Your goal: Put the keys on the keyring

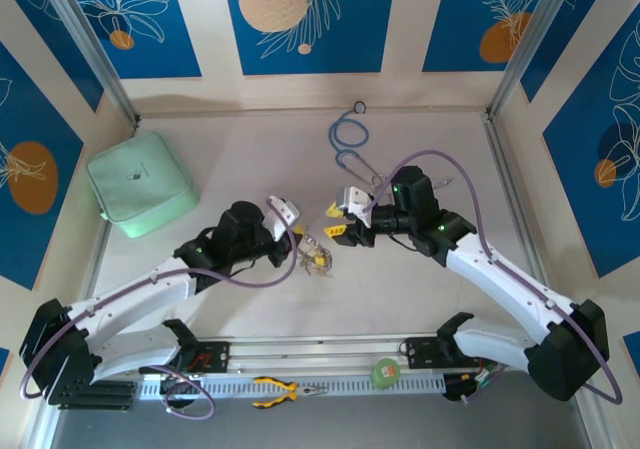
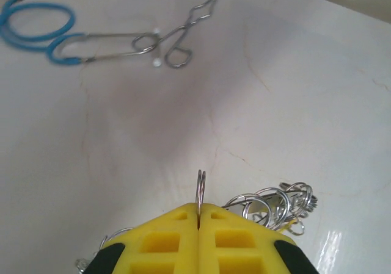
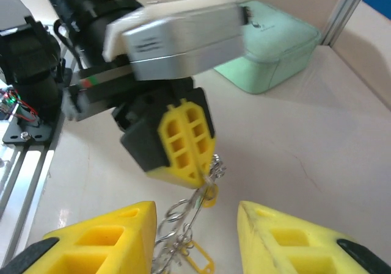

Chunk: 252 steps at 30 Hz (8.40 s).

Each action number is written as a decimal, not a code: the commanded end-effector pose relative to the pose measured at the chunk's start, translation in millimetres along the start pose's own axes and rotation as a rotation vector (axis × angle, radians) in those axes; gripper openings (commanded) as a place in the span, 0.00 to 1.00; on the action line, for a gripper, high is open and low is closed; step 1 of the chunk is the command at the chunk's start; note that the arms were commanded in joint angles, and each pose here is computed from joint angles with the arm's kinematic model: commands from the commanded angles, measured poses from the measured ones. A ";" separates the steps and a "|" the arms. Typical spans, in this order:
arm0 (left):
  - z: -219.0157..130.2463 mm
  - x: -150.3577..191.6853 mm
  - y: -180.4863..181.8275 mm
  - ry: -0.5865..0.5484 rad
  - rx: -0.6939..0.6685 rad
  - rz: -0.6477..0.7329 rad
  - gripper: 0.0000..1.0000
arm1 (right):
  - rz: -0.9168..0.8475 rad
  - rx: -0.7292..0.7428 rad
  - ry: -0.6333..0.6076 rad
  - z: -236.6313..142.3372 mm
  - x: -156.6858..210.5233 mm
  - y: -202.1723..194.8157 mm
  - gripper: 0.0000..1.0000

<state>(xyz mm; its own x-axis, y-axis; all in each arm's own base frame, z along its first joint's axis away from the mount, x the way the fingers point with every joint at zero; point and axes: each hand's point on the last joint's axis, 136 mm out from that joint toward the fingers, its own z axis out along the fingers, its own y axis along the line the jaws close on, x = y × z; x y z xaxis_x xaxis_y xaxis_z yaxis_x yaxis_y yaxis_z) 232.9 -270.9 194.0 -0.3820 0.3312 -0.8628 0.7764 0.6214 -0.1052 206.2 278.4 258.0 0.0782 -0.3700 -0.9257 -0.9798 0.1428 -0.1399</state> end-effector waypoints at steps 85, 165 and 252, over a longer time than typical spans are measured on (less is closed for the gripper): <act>-23.0 12.5 -41.3 0.497 -0.161 -1.687 0.00 | -0.226 0.347 -0.032 68.6 44.1 29.7 0.25; -22.3 6.4 -71.6 -0.166 0.402 0.727 0.18 | -0.170 -0.094 0.167 38.8 31.8 56.4 0.00; -250.9 -34.6 189.1 -0.352 -1.137 -0.206 0.00 | 1.194 0.602 0.672 250.0 100.7 16.1 0.45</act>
<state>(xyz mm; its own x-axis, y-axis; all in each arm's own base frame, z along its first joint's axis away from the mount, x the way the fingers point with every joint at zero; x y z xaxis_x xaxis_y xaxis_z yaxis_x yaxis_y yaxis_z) 271.9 8.1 309.2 -0.2087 0.0831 -0.9744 -0.2094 0.9695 0.1276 239.8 488.2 86.8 -0.9179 -0.2096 -0.3371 -0.3289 0.8770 0.3502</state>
